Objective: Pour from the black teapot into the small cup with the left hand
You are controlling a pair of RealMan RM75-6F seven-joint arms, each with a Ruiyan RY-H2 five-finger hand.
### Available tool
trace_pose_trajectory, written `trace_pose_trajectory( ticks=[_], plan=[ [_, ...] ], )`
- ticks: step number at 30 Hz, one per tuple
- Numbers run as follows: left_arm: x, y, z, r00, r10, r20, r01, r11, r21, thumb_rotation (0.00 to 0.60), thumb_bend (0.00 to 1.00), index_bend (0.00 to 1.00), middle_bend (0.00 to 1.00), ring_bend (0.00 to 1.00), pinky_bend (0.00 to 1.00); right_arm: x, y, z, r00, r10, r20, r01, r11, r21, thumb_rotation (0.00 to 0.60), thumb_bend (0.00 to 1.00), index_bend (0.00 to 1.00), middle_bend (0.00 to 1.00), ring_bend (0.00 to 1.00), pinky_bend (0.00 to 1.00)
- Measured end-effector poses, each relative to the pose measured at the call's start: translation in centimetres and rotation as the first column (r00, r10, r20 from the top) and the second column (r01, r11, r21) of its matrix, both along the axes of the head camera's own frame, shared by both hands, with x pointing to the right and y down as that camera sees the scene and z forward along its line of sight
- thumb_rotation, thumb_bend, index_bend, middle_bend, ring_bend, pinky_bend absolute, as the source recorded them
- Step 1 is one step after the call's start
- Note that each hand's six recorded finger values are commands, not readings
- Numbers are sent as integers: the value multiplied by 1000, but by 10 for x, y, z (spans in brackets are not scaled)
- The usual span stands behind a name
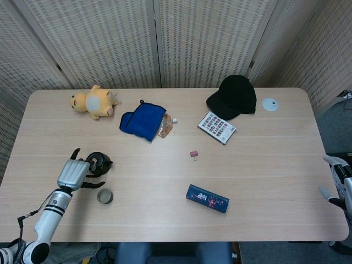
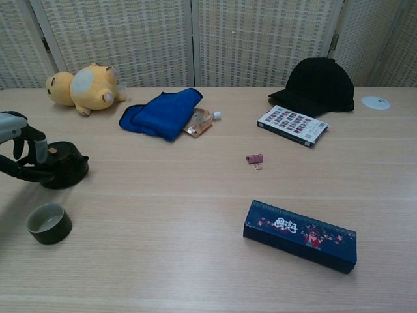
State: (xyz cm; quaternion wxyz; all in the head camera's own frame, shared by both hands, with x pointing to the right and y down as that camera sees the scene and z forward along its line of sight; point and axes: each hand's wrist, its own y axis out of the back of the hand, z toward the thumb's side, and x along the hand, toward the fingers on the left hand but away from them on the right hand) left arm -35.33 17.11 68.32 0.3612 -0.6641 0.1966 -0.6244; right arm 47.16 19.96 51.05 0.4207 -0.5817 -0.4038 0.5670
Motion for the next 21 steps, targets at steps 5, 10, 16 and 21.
trace_pose_trajectory(
  ticks=[5,10,16,21],
  plan=[
    [6,5,-1,1000,5,-20,-6,1000,-14,241,138,447,447,441,0,1,1,-1,1000,2,0,-2,1000,1,600,159,239,279,170,171],
    [11,9,2,1000,9,-27,-10,1000,-21,242,138,447,447,441,0,4,3,-2,1000,10,-4,-10,1000,2,600,160,239,279,170,171],
    [17,12,3,999,12,-37,-13,999,-32,241,138,448,450,444,0,7,4,-2,1000,18,-4,-18,1000,2,600,159,239,279,170,171],
    [17,14,5,999,-1,-42,-1,999,-51,242,138,454,456,446,0,9,5,-2,1000,22,-3,-22,1000,2,600,159,239,279,170,171]
  ],
)
